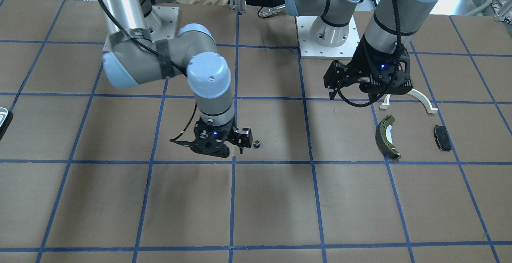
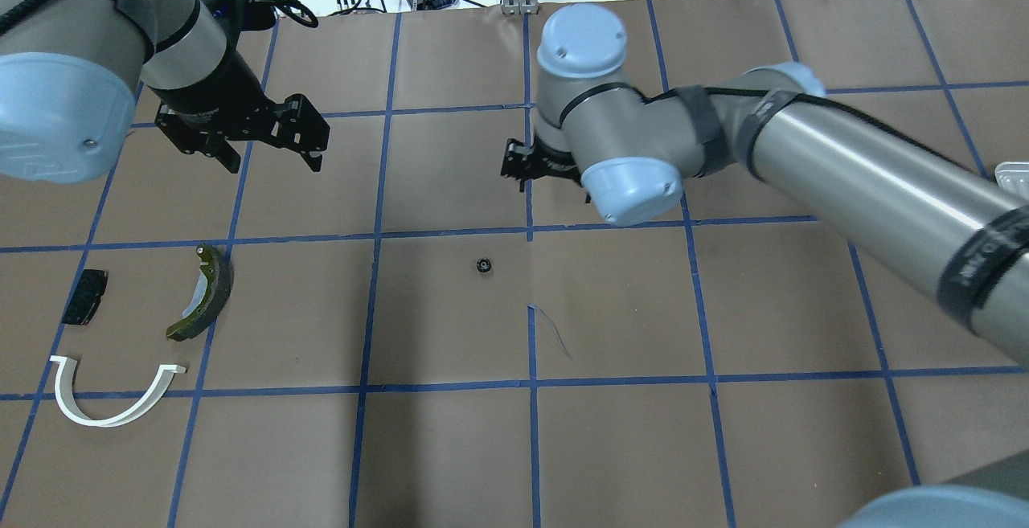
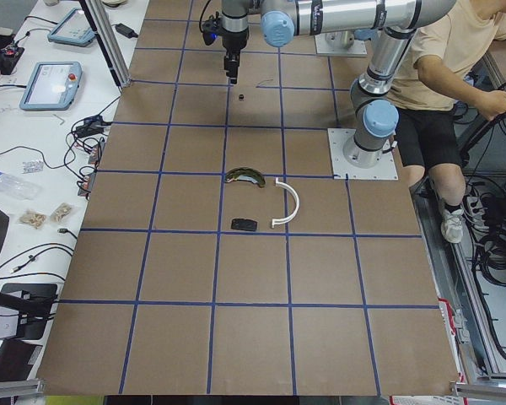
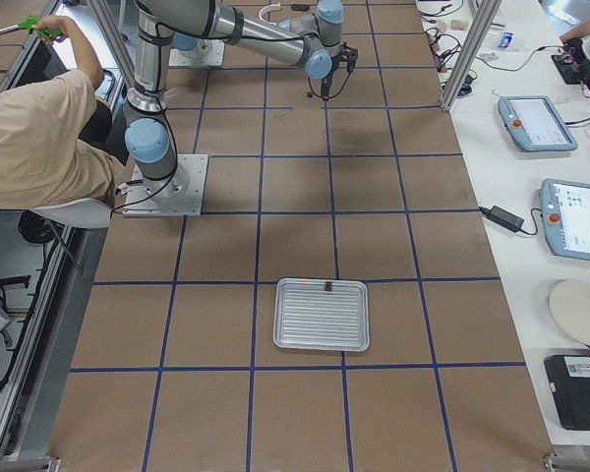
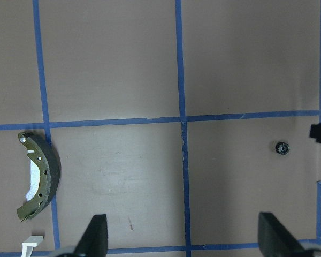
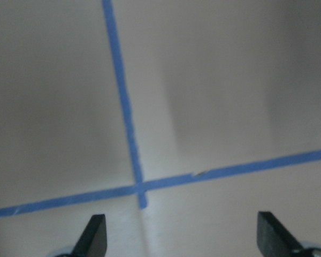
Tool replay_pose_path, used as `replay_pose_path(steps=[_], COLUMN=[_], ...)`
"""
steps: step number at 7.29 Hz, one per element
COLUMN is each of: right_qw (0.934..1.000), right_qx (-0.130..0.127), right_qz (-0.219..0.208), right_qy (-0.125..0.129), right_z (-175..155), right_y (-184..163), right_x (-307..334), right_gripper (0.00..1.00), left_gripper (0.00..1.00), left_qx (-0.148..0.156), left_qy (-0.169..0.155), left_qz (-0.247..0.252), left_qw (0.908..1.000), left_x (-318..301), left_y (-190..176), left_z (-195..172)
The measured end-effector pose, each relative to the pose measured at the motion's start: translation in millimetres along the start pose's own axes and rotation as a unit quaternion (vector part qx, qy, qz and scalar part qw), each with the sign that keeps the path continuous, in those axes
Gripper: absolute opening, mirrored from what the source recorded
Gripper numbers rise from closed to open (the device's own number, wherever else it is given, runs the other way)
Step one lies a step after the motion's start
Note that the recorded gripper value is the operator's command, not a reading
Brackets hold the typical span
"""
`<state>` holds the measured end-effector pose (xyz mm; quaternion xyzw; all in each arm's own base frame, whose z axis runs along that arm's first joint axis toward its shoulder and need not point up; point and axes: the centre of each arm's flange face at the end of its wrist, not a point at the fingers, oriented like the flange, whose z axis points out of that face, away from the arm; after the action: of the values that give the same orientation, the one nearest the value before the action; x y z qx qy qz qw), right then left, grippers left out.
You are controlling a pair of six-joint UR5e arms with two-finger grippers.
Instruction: Place bearing gear from tray to pile
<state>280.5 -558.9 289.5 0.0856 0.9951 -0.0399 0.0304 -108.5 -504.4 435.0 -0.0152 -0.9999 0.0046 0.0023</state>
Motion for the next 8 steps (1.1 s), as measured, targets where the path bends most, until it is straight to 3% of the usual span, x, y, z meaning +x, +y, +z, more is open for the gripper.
replay_pose_path(steps=[2,4,6,8], right_qw=[0.998,0.9873,0.9685,0.9402], right_qx=[0.015,0.006,-0.019,-0.046], right_qz=[-0.054,-0.15,-0.241,-0.334], right_qy=[0.029,0.052,0.061,0.05], right_z=[-58,-85,-82,-66], right_y=[-65,-98,-108,-98], right_x=[142,273,399,503], right_gripper=[1.0,1.0,1.0,1.0], left_gripper=[1.0,1.0,1.0,1.0], left_qx=[-0.003,0.016,0.015,0.012], left_qy=[0.005,0.008,0.01,0.011], left_qz=[-0.003,-0.01,-0.013,-0.009], left_qw=[1.0,0.9998,0.9998,0.9998], left_x=[9,51,101,143], left_y=[-10,-10,-3,-1], left_z=[40,88,132,170])
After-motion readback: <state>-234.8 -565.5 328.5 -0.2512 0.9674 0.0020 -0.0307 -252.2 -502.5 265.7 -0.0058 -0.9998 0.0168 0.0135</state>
